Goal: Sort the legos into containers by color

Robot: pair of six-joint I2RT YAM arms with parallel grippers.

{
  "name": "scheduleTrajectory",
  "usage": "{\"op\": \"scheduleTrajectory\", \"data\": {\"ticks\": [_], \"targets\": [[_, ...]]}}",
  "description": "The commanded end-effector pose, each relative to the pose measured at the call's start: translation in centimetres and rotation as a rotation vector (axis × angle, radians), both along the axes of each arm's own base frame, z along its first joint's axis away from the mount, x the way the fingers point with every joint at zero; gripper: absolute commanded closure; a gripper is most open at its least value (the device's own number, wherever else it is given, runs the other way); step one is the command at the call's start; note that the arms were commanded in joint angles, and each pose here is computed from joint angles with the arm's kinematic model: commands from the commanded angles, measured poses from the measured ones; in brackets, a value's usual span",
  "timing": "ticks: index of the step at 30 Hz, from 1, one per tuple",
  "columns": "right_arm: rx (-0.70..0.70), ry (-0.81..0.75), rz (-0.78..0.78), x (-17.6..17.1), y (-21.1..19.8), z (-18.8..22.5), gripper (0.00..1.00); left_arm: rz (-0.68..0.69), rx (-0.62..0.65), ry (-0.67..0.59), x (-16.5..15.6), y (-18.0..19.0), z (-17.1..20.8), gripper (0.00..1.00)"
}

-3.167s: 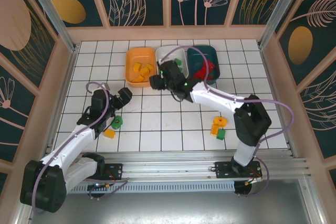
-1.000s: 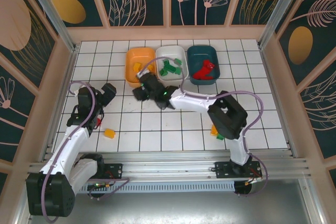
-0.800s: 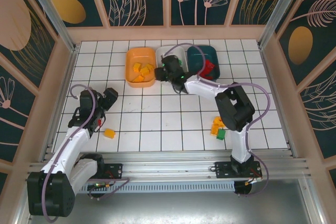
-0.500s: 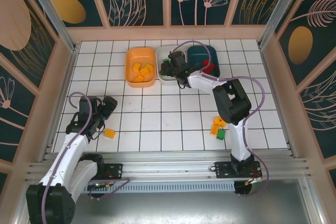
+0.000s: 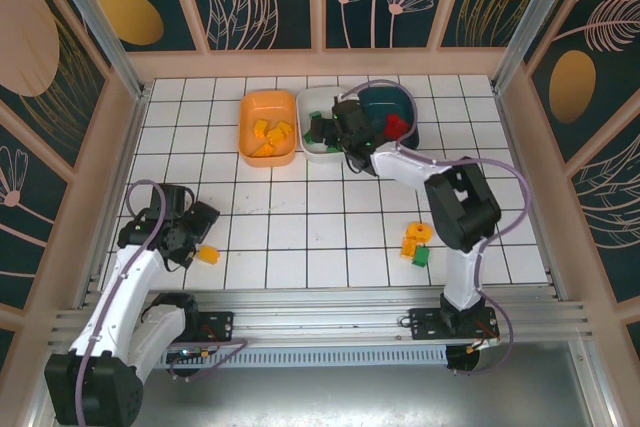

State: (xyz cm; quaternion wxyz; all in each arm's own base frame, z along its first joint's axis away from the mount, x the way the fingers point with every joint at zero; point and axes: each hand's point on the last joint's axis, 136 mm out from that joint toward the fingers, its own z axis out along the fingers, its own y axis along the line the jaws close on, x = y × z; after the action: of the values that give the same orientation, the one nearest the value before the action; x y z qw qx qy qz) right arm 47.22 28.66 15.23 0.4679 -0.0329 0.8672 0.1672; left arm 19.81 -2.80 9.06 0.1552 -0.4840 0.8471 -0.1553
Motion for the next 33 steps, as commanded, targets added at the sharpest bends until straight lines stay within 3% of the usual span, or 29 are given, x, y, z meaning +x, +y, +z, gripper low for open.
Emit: {"op": "scheduleTrajectory", "data": {"ticks": [1,5,11,22,33], "targets": [[0.091,-0.098,-0.016,-1.2,-0.2,4.5,0.11,0.030,-0.049,0.112,-3.0,-0.5,-0.5,0.06],[0.118,-0.115,-0.028,-2.5,-1.3,5.1,0.12,0.043,-0.112,0.151,-4.4,-1.4,-2.0,0.08],[0.138,-0.099,-0.021,-4.0,-2.0,4.8,0.13,0.052,-0.159,0.128,-3.6,-2.1,-4.0,0.23],[0.114,-0.075,-0.033,-6.5,-3.5,3.5,0.14,0.069,-0.133,0.177,-2.8,-1.7,-7.4,0.27],[0.093,-0.067,-0.019,-8.1,-4.3,3.2,0.15,0.055,-0.056,0.153,-0.9,-0.6,-8.4,0.42]]}}
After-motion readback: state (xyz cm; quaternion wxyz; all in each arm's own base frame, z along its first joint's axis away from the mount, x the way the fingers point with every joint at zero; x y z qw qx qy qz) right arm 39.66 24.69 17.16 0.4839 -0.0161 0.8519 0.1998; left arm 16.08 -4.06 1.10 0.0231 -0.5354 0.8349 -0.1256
